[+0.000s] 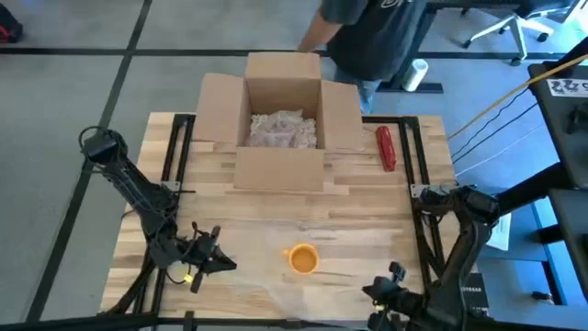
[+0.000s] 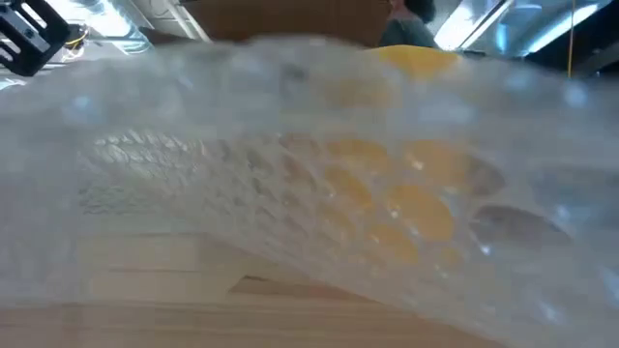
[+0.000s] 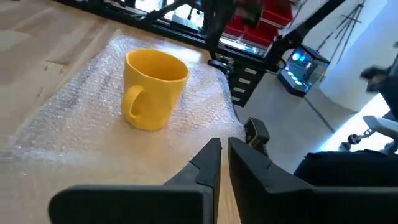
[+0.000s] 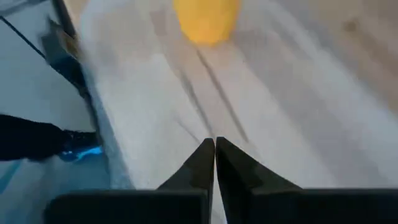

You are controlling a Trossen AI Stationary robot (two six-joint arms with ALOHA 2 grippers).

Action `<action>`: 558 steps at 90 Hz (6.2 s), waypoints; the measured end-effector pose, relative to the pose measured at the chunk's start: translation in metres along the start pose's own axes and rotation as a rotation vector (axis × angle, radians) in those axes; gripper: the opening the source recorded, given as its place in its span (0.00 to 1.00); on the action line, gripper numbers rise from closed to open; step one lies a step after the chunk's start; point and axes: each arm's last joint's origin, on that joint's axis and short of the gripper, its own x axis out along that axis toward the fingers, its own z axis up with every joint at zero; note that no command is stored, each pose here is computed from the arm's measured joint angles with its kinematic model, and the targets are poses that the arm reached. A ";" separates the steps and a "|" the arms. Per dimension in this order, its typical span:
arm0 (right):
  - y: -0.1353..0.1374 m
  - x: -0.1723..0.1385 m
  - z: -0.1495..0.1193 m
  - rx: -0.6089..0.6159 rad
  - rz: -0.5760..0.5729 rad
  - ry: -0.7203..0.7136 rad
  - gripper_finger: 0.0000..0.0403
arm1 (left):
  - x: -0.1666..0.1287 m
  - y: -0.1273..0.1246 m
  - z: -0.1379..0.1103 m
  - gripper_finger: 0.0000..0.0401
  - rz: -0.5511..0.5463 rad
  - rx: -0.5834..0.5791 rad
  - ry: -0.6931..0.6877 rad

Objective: Wrap mug
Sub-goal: Wrap the yellow mug with bubble wrap

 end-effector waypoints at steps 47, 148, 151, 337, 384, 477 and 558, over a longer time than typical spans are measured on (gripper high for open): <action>-0.103 0.032 0.044 -0.071 0.301 -0.098 0.00 | 0.018 0.021 0.012 0.03 0.026 0.122 0.019; -0.155 0.001 -0.031 0.275 0.148 0.123 0.00 | -0.001 0.076 -0.020 0.03 0.065 -0.038 -0.068; -0.156 -0.002 -0.034 0.281 0.152 0.116 0.00 | -0.001 0.076 -0.020 0.03 0.066 -0.039 -0.068; -0.121 0.064 0.014 -0.029 0.118 -0.074 0.02 | 0.000 0.077 -0.019 0.03 0.074 -0.125 -0.073; -0.061 0.062 0.159 -0.301 0.460 -0.342 0.00 | 0.000 0.077 -0.020 0.03 0.055 -0.104 -0.059; -0.026 0.127 0.222 -0.264 0.828 -0.093 0.44 | -0.005 0.068 -0.027 0.03 0.007 -0.082 -0.016; -0.102 -0.011 0.214 -0.193 0.253 0.092 0.01 | -0.007 0.066 -0.031 0.03 0.003 -0.088 0.014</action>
